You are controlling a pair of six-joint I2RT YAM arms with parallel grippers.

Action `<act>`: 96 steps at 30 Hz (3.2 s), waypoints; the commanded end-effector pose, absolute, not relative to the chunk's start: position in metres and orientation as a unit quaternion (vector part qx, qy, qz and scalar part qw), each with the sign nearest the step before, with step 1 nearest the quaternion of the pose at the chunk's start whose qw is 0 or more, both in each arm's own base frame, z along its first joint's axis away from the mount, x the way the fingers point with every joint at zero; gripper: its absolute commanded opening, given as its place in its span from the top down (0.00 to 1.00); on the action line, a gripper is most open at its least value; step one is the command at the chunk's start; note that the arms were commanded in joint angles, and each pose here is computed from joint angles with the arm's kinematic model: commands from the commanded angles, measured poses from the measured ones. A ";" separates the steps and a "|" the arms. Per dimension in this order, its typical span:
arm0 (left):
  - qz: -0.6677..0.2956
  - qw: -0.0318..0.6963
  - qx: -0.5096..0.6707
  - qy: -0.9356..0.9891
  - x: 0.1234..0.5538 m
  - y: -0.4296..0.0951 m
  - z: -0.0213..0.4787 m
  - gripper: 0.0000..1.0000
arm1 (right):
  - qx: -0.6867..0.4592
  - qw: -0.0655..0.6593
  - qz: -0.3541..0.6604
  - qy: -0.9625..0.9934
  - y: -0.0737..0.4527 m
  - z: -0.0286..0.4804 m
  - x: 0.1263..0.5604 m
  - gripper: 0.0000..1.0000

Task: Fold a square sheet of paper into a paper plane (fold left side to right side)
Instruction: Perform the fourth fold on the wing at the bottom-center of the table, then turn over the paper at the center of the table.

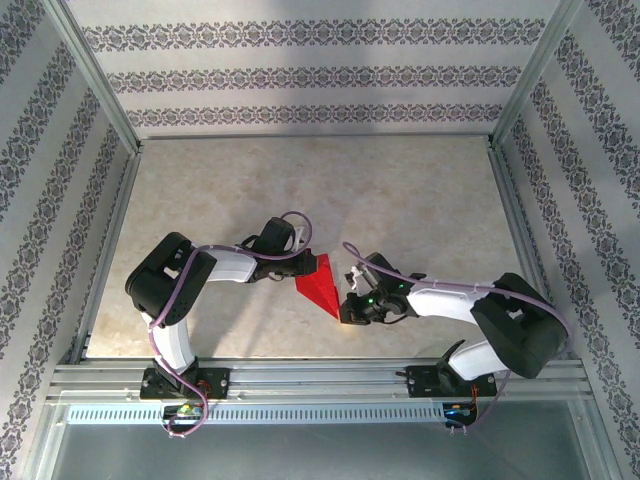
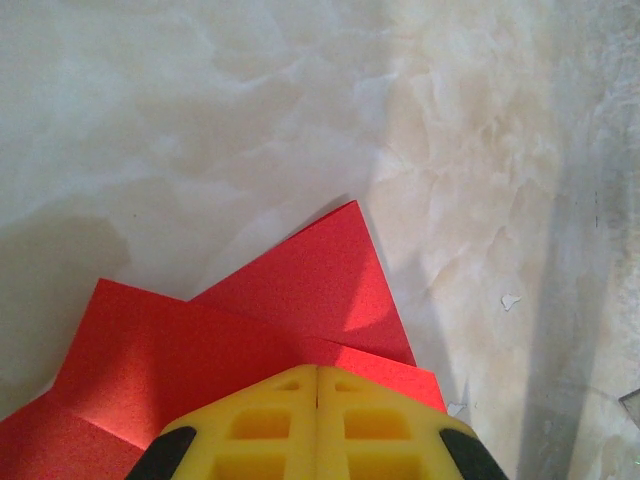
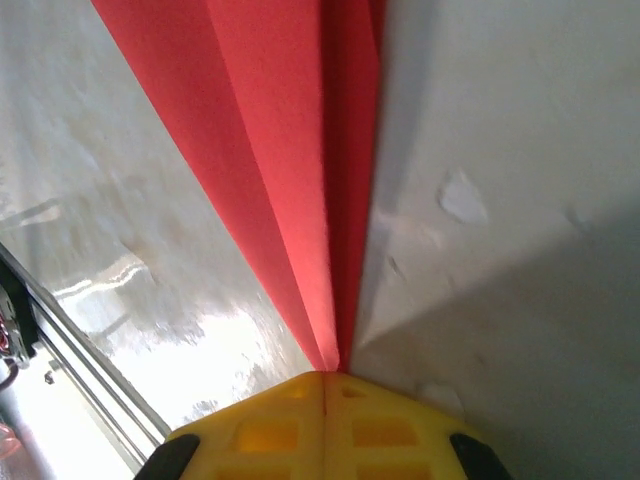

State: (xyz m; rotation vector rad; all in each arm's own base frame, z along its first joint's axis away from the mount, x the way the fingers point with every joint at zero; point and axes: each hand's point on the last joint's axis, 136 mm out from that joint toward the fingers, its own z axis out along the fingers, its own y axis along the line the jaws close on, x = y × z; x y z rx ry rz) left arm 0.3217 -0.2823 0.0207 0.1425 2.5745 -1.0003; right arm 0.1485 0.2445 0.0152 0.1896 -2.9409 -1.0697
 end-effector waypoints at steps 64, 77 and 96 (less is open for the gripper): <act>-0.519 0.458 0.046 0.720 0.264 -0.208 0.278 0.46 | 0.159 -0.314 -0.555 -0.753 0.242 0.236 0.274 1.00; -0.635 0.414 0.161 0.633 0.238 -0.268 0.329 0.49 | 0.194 -0.361 -0.625 -0.665 0.247 0.313 0.239 1.00; -0.614 0.415 0.160 0.652 0.248 -0.284 0.318 0.60 | 0.217 -0.331 -0.638 -0.660 0.268 0.311 0.226 1.00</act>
